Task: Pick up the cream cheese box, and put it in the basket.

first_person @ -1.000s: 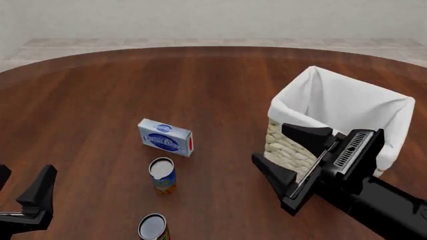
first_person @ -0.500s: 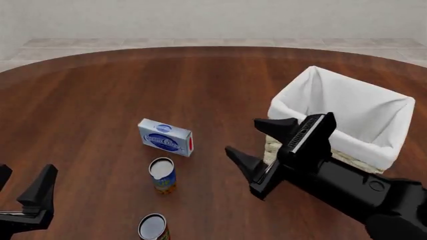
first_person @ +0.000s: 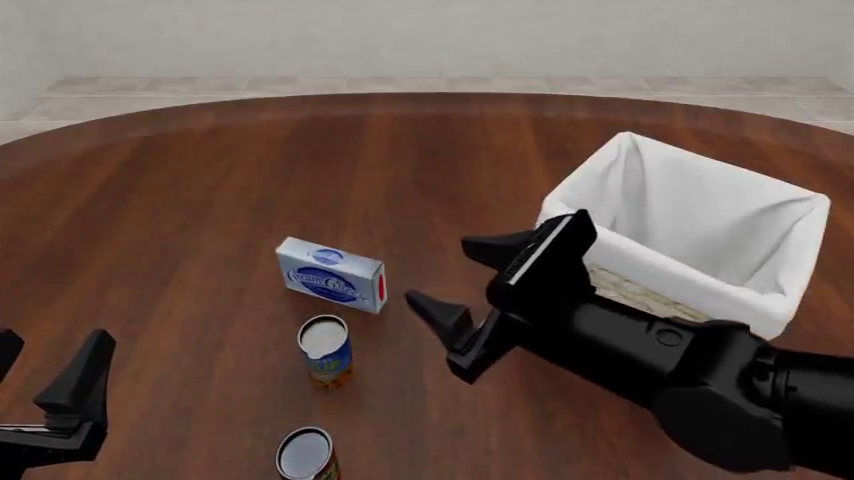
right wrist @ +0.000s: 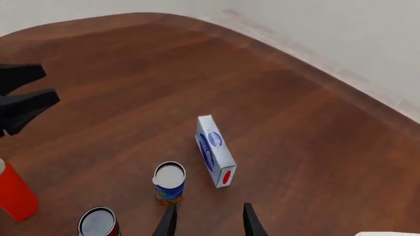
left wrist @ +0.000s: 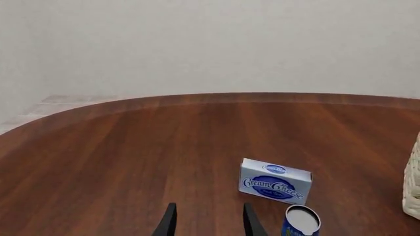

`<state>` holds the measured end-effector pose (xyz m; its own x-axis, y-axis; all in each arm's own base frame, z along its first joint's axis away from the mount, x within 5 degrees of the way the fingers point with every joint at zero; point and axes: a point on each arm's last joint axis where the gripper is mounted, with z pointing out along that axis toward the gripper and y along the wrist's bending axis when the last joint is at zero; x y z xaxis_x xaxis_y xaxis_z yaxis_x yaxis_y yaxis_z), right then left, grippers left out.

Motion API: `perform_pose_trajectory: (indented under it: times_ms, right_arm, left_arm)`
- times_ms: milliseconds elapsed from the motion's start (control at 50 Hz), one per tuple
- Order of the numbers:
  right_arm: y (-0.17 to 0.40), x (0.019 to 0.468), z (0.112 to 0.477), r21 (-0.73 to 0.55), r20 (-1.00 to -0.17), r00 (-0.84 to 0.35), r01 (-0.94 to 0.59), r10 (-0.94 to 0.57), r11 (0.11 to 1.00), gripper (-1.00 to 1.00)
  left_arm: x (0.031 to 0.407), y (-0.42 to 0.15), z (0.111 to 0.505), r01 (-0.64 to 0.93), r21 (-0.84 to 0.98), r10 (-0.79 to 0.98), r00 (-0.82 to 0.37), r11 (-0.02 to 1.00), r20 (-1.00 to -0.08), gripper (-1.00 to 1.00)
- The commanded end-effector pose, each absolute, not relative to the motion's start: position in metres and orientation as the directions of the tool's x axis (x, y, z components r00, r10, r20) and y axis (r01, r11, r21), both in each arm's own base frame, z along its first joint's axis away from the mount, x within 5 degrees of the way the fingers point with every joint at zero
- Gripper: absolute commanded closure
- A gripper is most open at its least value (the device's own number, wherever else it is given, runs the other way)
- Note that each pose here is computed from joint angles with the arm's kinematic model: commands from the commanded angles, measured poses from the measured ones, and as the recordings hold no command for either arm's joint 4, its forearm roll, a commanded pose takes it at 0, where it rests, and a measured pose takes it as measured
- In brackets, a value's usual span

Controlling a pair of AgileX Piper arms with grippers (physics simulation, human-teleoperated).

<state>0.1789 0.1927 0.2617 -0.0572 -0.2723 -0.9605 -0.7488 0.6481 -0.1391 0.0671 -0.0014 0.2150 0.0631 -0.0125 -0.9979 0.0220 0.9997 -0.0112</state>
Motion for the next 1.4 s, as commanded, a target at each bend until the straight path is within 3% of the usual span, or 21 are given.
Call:
perform_pose_trajectory:
  times_ms: [20,1400]
  right_arm:
    - [0.209,0.185,0.262,-0.140,-0.956,-0.062,-0.766,-0.288,0.628,-1.00]
    - [0.258,0.241,0.236,-0.144,-0.921,-0.131,-0.760,-0.366,0.634,-1.00]
  left_arm:
    - [0.067,-0.001,0.215,0.022,-0.012,-0.013,0.062,1.000,-0.998,-1.00]
    - [0.070,-0.002,0.215,0.029,-0.007,-0.008,0.051,1.000,-0.999,-1.00]
